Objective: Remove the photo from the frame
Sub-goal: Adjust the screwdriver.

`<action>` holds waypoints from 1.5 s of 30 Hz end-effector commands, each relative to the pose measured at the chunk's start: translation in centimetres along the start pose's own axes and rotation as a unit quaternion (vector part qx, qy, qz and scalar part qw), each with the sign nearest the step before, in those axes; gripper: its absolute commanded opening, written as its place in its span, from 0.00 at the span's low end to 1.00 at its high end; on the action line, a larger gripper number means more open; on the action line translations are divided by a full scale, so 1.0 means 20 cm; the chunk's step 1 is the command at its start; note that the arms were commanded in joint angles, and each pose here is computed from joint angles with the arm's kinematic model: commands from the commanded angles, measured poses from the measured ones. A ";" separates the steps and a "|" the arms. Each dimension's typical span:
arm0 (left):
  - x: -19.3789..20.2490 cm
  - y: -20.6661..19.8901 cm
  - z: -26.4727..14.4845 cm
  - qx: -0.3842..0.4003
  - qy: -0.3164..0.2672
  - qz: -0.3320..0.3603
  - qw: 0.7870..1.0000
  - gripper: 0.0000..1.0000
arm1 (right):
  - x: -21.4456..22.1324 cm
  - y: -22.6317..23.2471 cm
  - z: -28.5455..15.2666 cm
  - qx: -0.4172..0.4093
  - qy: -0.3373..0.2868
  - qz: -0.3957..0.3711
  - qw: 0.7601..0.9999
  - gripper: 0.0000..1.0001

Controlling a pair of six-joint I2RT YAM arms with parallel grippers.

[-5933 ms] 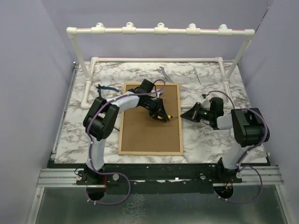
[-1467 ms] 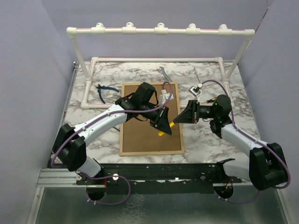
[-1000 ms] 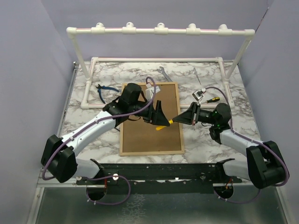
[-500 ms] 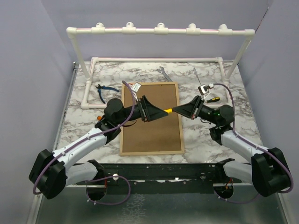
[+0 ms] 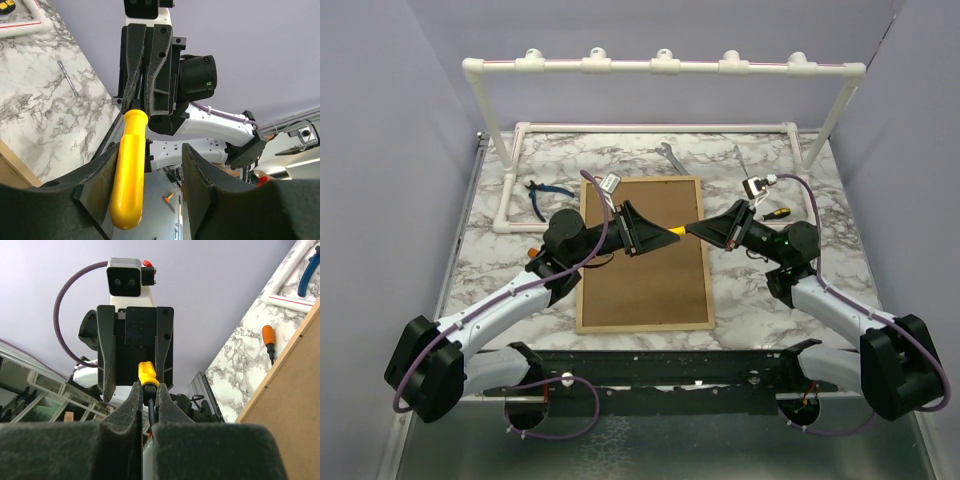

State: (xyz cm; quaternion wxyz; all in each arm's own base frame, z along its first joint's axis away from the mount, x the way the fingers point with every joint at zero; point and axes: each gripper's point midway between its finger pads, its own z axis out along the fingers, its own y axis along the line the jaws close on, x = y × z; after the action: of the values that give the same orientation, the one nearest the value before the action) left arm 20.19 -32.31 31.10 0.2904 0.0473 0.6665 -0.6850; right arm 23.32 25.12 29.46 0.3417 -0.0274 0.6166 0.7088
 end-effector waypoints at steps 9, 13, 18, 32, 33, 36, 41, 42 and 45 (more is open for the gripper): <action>-0.04 -0.01 0.02 0.006 -0.014 0.006 1.000 0.50 | 0.02 -0.01 0.01 0.028 0.019 -0.001 0.999 0.01; -0.04 -0.01 0.01 0.007 -0.014 0.006 1.000 0.45 | 0.02 -0.02 -0.01 0.039 0.015 -0.001 0.999 0.01; -0.04 -0.01 0.01 0.008 -0.013 0.005 1.000 0.40 | 0.03 -0.03 -0.01 0.043 0.016 -0.002 0.999 0.01; -0.04 0.02 -0.01 0.000 -0.013 -0.005 1.000 0.48 | 0.03 -0.01 -0.02 0.041 0.019 -0.006 0.999 0.01; -0.04 0.02 -0.01 0.000 -0.012 -0.006 1.000 0.47 | 0.03 -0.01 -0.02 0.042 0.019 -0.007 0.999 0.01; -0.04 0.03 -0.01 0.000 -0.008 -0.008 1.000 0.47 | 0.03 -0.01 -0.01 0.041 0.017 -0.006 0.999 0.01; -0.04 0.03 -0.01 -0.001 -0.006 -0.011 1.000 0.30 | 0.02 -0.02 -0.01 0.038 0.019 -0.005 0.999 0.01; -0.04 0.03 0.00 -0.001 -0.006 -0.010 1.000 0.25 | 0.02 -0.02 0.00 0.039 0.019 -0.005 0.999 0.00; -0.03 0.05 0.00 -0.004 -0.004 -0.014 1.000 0.19 | 0.02 -0.03 0.00 0.041 0.018 -0.004 0.999 0.01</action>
State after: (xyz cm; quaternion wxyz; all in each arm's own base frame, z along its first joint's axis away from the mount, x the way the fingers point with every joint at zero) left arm 21.51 -31.93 29.92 0.2836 0.0210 0.6789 -0.6770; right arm 22.94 25.00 28.96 0.3314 -0.0215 0.6472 0.6862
